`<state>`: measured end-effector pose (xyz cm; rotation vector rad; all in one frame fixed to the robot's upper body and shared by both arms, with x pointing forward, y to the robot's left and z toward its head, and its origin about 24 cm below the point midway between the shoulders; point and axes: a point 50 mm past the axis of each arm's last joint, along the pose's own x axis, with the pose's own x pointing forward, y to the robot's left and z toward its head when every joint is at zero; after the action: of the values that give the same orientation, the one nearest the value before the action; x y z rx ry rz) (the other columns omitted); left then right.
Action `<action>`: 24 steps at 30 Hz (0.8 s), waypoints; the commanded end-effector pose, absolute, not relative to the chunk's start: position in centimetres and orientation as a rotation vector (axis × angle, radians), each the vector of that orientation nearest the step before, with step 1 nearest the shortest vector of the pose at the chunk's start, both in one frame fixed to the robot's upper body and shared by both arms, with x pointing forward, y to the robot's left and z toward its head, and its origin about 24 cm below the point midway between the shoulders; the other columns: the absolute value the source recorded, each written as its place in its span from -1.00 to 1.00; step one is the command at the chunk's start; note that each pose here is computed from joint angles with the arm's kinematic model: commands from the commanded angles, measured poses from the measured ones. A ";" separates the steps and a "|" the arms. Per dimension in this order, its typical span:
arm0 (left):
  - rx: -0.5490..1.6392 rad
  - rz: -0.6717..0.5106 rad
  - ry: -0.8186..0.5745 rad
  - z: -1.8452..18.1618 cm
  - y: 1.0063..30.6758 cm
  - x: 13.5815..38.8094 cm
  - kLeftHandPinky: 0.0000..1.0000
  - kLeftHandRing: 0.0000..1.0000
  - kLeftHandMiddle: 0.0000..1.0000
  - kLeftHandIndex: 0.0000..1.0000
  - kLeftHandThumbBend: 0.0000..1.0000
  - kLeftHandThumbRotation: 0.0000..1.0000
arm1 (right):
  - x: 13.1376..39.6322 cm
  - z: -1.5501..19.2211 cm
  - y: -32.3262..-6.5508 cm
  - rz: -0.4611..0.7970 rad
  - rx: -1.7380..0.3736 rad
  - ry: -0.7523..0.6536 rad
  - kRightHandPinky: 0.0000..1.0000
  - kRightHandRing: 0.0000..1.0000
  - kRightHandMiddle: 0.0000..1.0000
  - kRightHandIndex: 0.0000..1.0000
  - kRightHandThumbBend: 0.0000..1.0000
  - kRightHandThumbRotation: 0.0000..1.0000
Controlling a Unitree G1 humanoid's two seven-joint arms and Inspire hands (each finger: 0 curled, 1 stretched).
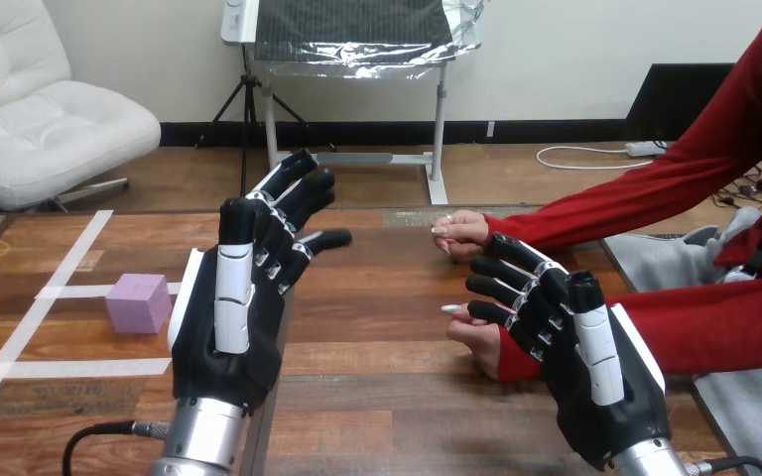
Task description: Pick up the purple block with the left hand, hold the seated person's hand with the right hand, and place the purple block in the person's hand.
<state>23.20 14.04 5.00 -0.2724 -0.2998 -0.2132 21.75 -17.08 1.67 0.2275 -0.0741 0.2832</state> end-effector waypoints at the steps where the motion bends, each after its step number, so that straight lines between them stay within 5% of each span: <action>1: -0.262 -0.235 -0.370 6.4 13.5 24.4 0.99 0.78 0.67 0.67 0.18 0.95 | 23.0 3.2 -17.0 0.306 0.209 -0.141 0.54 0.61 0.59 0.64 0.79 0.70; 16: -0.108 -0.209 -0.399 6.3 14.8 25.8 1.00 0.78 0.66 0.67 0.19 0.91 | 23.2 3.2 -17.0 0.308 0.204 -0.144 0.54 0.60 0.59 0.65 0.77 0.71; 24: 0.018 -0.180 -0.422 6.5 15.7 26.8 0.94 0.73 0.59 0.62 -0.11 0.88 | 23.3 3.1 -16.9 0.315 0.206 -0.140 0.53 0.59 0.60 0.66 0.78 0.71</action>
<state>24.82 15.19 4.23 -0.0723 -0.3125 -0.1782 21.75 -17.07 1.63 0.2275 -0.0721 0.2833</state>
